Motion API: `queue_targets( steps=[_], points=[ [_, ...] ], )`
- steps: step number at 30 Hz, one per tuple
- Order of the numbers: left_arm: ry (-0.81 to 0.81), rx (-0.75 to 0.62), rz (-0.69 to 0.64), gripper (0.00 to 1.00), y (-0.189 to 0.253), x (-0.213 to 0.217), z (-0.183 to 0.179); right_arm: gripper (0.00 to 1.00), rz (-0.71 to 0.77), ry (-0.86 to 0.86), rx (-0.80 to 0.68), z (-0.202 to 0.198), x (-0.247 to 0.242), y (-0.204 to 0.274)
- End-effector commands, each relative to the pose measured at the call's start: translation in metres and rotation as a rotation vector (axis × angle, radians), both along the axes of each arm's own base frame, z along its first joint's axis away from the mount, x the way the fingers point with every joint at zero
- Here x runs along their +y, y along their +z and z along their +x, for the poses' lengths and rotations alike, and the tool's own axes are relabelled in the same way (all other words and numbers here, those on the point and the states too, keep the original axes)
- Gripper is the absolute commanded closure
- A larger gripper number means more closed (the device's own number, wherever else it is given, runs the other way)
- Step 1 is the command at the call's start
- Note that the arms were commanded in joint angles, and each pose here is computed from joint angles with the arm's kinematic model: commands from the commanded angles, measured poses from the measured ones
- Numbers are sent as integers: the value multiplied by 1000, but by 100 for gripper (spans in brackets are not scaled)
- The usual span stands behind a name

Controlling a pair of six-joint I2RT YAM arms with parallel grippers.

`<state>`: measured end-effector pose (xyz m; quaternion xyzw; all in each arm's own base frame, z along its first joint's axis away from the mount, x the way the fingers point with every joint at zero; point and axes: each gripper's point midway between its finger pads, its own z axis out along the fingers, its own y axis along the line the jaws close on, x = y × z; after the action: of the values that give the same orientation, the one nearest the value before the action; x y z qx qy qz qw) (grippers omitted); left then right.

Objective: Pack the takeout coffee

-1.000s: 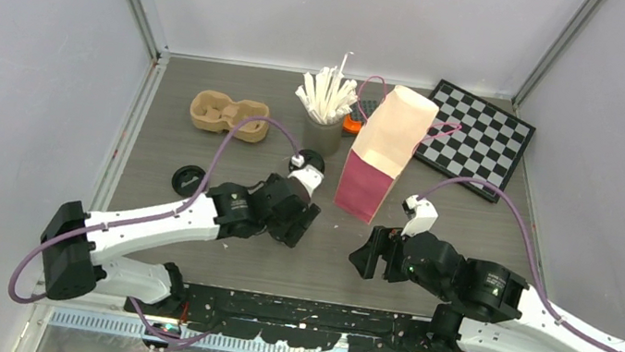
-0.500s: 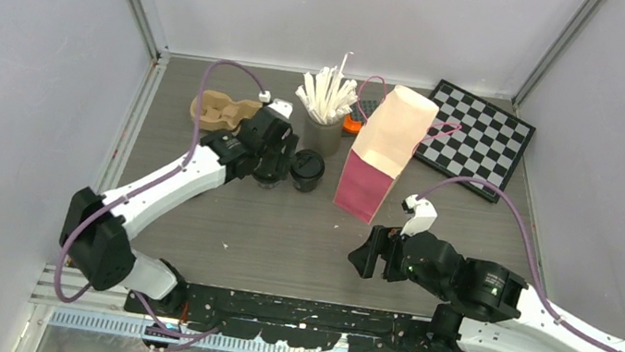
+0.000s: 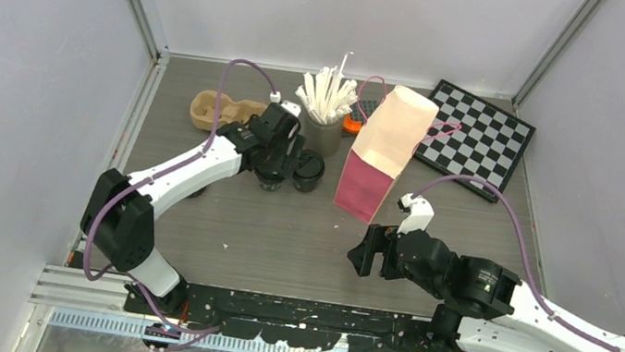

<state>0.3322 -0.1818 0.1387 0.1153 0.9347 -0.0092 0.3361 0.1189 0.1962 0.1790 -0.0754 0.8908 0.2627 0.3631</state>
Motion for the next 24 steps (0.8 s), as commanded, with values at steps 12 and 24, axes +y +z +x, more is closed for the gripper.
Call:
queue_targets(
  steps=[12,24],
  points=[
    [-10,-26,-21,15,13,-5,13,7,95,-68,-89,8,-15,42],
    [6,12,-25,14,4,3,9,7,74,-76,-101,10,-21,44]
  ],
)
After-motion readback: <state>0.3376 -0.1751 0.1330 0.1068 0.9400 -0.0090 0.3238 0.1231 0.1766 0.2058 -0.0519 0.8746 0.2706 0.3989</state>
